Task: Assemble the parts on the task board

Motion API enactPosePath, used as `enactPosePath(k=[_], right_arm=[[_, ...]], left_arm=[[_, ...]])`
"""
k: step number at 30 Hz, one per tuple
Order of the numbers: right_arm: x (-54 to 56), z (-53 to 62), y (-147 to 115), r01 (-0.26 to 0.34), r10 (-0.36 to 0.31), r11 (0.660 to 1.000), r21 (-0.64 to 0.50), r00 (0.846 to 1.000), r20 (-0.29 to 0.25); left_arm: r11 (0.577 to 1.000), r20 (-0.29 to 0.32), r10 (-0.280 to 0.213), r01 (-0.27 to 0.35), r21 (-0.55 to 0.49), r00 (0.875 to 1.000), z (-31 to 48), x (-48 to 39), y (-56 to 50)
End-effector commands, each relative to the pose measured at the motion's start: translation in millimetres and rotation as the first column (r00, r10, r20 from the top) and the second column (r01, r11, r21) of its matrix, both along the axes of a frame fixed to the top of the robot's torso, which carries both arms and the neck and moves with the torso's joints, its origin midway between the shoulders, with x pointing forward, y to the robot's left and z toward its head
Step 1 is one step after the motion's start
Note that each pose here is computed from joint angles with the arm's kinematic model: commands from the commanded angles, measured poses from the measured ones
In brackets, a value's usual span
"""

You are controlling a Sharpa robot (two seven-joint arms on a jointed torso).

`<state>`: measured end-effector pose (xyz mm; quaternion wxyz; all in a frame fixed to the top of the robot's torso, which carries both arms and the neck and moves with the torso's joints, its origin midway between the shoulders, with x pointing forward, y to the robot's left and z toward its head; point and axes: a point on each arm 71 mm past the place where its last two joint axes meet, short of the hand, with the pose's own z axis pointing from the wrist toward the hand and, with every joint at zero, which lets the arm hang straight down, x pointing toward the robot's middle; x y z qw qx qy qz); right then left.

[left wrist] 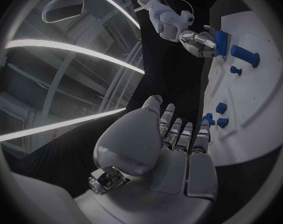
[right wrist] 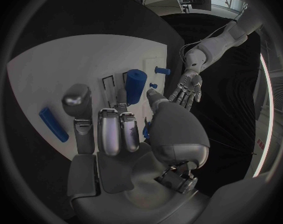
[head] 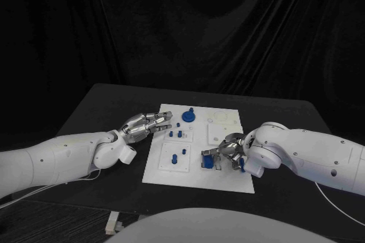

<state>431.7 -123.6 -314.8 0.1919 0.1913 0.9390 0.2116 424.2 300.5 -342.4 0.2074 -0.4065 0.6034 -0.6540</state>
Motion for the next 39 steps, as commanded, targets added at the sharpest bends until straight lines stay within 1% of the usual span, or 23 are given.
enactPosePath(k=[1, 5, 10, 14, 19, 23, 26, 27, 30, 31, 34, 36, 39], right_arm=[[-1.6, -1.8, -1.2, 0.002, -0.002, 1.0, -0.013, 1.0, -0.013], [-1.4, -1.8, -2.1, 0.002, -0.002, 1.0, -0.015, 1.0, -0.009], [-0.5, -1.3, -3.8, -0.006, 0.007, 0.999, -0.032, 1.0, 0.013], [0.2, -0.6, -6.1, 0.003, -0.002, 0.999, -0.033, 1.0, 0.03], [1.3, 3.5, -10.2, 0.034, -0.035, 0.999, 0.006, 0.996, 0.081], [2.3, 14.1, -13.2, 0.037, -0.047, 0.996, 0.075, 0.989, 0.144], [0.6, 26.7, -13.9, 0.008, -0.036, 0.99, 0.143, 0.98, 0.193], [-1.1, 30.6, -13.6, -0.01, -0.024, 0.986, 0.166, 0.979, 0.204], [-7.2, 35.9, -11.1, -0.064, 0.024, 0.979, 0.194, 0.979, 0.201], [-8.5, 36.5, -10.3, -0.077, 0.038, 0.978, 0.195, 0.979, 0.199], [-14.3, 35.8, -6.7, -0.142, 0.108, 0.974, 0.174, 0.975, 0.193], [-17.5, 33.0, -5.4, -0.179, 0.15, 0.973, 0.145, 0.97, 0.194], [-20.2, 27.9, -4.8, -0.212, 0.19, 0.971, 0.106, 0.963, 0.189]], left_arm=[[1.0, -0.002, -0.007, 0.007, -0.021, 1.0, 0.1, -0.6, -2.0], [1.0, -0.003, -0.007, 0.007, -0.021, 1.0, -0.4, -0.8, -2.0], [1.0, -0.004, -0.006, 0.006, -0.019, 1.0, -0.8, -0.9, -1.6], [1.0, -0.005, -0.006, 0.006, -0.019, 1.0, -1.0, -1.0, -1.4], [1.0, -0.005, -0.005, 0.005, -0.018, 1.0, -1.0, -1.2, -0.9], [1.0, -0.004, -0.002, 0.002, -0.016, 1.0, -0.9, -1.4, 0.1], [1.0, -0.004, 0.001, -0.001, -0.014, 1.0, -0.9, -1.5, 1.3], [1.0, -0.004, 0.001, -0.002, -0.013, 1.0, -0.9, -1.5, 1.5], [1.0, -0.005, 0.001, -0.001, -0.012, 1.0, -1.1, -1.4, 1.4], [1.0, -0.005, 0.001, -0.001, -0.012, 1.0, -1.1, -1.4, 1.3], [1.0, -0.005, 0.0, 0.0, -0.013, 1.0, -1.3, -1.3, 0.5], [1.0, -0.005, -0.001, 0.001, -0.014, 1.0, -1.3, -1.3, 0.0], [1.0, -0.005, -0.001, 0.001, -0.015, 1.0, -1.3, -1.3, -0.2]])
